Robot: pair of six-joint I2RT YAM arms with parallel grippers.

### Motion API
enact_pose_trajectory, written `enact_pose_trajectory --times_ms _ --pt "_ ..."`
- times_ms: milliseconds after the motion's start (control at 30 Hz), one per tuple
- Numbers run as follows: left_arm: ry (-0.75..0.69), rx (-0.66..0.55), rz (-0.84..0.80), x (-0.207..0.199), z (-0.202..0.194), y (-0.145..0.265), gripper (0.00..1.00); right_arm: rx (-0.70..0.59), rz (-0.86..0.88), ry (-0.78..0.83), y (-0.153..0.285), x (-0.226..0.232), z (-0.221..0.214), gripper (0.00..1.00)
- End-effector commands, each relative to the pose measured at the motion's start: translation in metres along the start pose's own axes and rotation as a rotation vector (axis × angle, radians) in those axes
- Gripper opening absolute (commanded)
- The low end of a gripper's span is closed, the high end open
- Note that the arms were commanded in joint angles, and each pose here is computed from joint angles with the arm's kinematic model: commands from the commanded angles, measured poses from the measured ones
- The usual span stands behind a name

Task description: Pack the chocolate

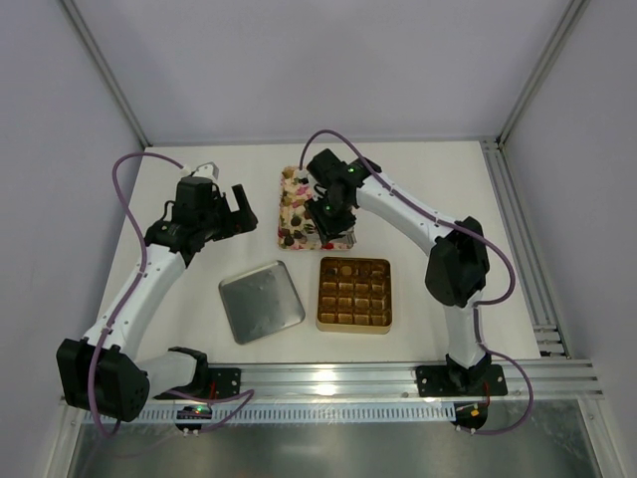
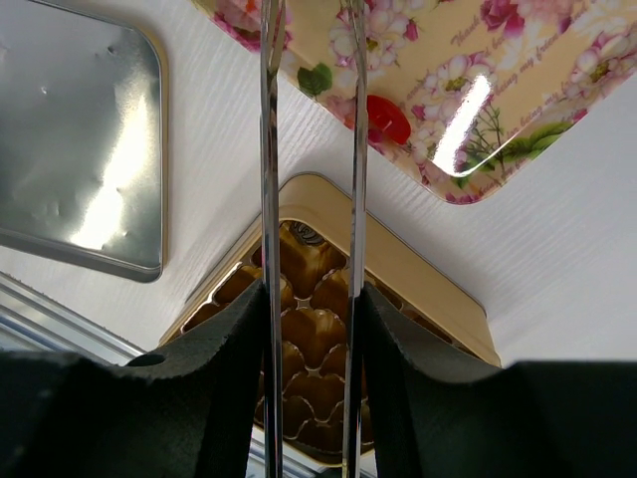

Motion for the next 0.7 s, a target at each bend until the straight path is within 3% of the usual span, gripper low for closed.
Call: enact_pose_trajectory --times_ms 0,667 --pt "-0.018 -0.032 -0.016 -0.005 0.01 0.005 1.0 -0.043 -0.019 0.023 0.009 -0.001 0.014 0.43" --pt "-0.016 -0.032 -0.017 -0.005 0.01 0.005 1.0 -0.03 0.004 0.017 0.0 0.002 0.016 0.39"
Point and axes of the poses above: each gripper's point midway between its finger pads, its own y axis back along the fingers, its own x axis along the line the jaws close on, z = x × y, the point moved 5 cm from there along y, back along the fingers, and after that the axes turned 9 degrees about y, right-handed, at the moved point
